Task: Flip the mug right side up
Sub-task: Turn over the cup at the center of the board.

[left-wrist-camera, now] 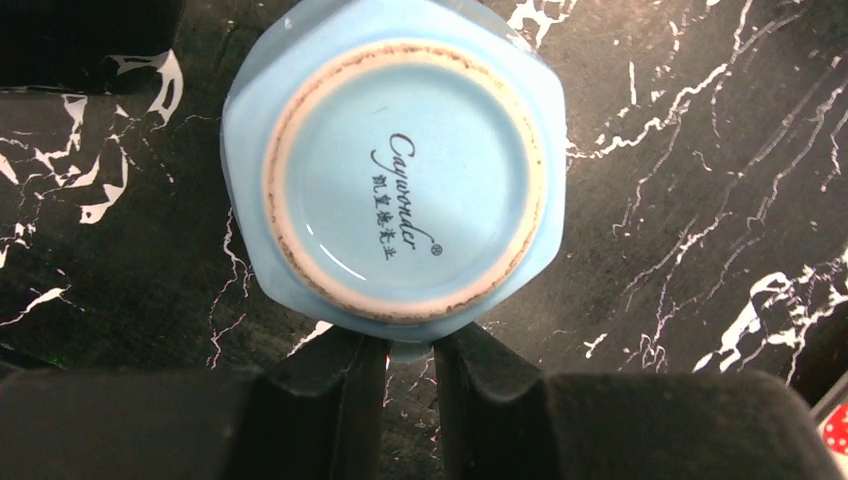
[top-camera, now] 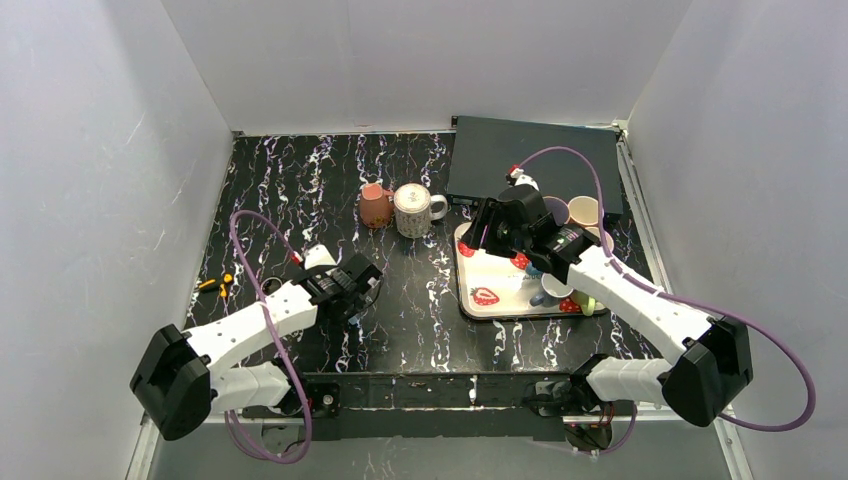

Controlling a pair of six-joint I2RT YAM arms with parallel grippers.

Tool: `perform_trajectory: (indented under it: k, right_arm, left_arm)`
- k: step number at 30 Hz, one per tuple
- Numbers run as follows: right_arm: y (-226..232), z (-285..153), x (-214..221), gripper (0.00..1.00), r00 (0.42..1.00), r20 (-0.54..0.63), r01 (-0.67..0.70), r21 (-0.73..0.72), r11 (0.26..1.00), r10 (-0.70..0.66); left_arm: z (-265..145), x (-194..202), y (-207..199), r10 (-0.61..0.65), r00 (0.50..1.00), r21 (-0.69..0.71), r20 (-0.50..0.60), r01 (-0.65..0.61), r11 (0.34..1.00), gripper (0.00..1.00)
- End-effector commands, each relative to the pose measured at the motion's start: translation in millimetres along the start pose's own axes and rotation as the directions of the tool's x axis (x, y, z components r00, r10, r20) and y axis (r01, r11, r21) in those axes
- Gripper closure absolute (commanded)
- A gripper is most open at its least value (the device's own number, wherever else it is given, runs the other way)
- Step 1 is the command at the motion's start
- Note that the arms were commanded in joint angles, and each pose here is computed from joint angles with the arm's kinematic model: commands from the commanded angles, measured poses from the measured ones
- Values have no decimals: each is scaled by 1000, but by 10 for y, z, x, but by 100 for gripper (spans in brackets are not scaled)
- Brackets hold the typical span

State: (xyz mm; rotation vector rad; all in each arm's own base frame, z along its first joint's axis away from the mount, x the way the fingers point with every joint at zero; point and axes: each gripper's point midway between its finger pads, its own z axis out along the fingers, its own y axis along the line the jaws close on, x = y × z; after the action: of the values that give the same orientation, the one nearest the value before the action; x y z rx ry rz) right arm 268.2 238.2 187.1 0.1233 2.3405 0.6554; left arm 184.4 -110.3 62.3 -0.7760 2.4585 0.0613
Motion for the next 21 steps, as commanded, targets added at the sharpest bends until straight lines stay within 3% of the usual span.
perform_trajectory:
  k: [1,6,9,13,18,21]
  right_arm:
    - [150,-56,-181,38,999,48,2,-27,1000,0]
    - [142,-68,-211,36,998,65,-6,-23,1000,7]
    - [238,-95,-243,33,996,86,-25,-81,996,32]
    - [486,-216,-337,27,990,127,-37,-223,974,66]
    - [775,-475,-434,19,978,154,-71,-400,914,143]
    - [909,-697,-505,17,967,163,-96,-489,867,198]
  left_arm:
    - [-127,-101,-156,46,999,111,20,-48,993,100]
    - [-488,-488,-504,105,980,309,168,-153,939,100]
    - [-832,-652,-875,185,950,471,253,-288,834,100]
    - [-1214,-770,-1278,237,931,589,279,-360,723,100]
    - [-1679,-957,-1800,209,937,745,280,-349,568,100]
    - [-2119,-1102,-2063,205,945,847,254,-320,424,100]
